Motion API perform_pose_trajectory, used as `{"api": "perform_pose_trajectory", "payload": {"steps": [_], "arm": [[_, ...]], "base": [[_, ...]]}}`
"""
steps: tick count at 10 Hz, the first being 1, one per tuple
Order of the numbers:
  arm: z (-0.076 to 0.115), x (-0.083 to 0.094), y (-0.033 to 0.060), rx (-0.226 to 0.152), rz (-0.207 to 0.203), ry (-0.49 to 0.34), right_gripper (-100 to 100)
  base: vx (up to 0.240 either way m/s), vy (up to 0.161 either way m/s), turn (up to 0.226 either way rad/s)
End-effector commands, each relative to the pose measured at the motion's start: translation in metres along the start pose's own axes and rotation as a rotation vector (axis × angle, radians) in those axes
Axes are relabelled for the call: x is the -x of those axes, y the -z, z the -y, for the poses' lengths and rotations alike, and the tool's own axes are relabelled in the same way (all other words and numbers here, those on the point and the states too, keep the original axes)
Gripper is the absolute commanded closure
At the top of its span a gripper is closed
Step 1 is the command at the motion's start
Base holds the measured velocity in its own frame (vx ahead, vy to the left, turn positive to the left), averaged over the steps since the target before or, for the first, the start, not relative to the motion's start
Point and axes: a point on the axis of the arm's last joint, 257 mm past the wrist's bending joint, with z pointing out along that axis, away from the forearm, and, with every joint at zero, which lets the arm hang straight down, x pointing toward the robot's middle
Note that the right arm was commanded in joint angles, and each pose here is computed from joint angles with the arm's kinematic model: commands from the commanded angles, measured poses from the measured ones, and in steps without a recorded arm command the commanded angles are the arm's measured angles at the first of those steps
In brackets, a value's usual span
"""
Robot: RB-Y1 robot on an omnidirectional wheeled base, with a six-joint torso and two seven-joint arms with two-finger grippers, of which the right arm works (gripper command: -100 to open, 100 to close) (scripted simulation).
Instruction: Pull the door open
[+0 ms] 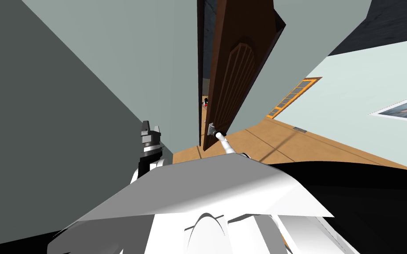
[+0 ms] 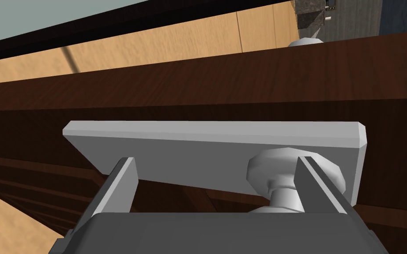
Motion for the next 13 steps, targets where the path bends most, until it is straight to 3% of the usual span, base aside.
{"api": "perform_pose_trajectory", "payload": {"steps": [1, 2, 4, 6, 9, 10, 12, 13], "arm": [[0.025, 0.02, 0.0098, -0.04, 0.031, -0.014, 100], [0.006, -0.001, 0.0035, -0.016, -0.02, -0.057, 100], [0.011, -0.005, 0.0055, -0.034, -0.048, -0.13, 100], [0.014, -0.008, 0.0068, -0.044, -0.065, -0.176, 100], [0.014, -0.008, 0.0068, -0.044, -0.065, -0.176, 100], [0.016, -0.011, 0.0085, -0.053, -0.086, -0.228, 100], [0.016, -0.011, 0.0085, -0.053, -0.086, -0.228, 100], [0.018, -0.015, 0.0105, -0.063, -0.109, -0.283, 100]], "base": [[0.0, 0.0, 0.0], [-0.048, -0.026, 0.045], [-0.064, -0.071, 0.062], [-0.03, -0.062, 0.017], [-0.016, -0.012, -0.012], [-0.007, -0.033, 0.017], [-0.016, -0.032, 0.02], [-0.035, -0.035, 0.019]]}}
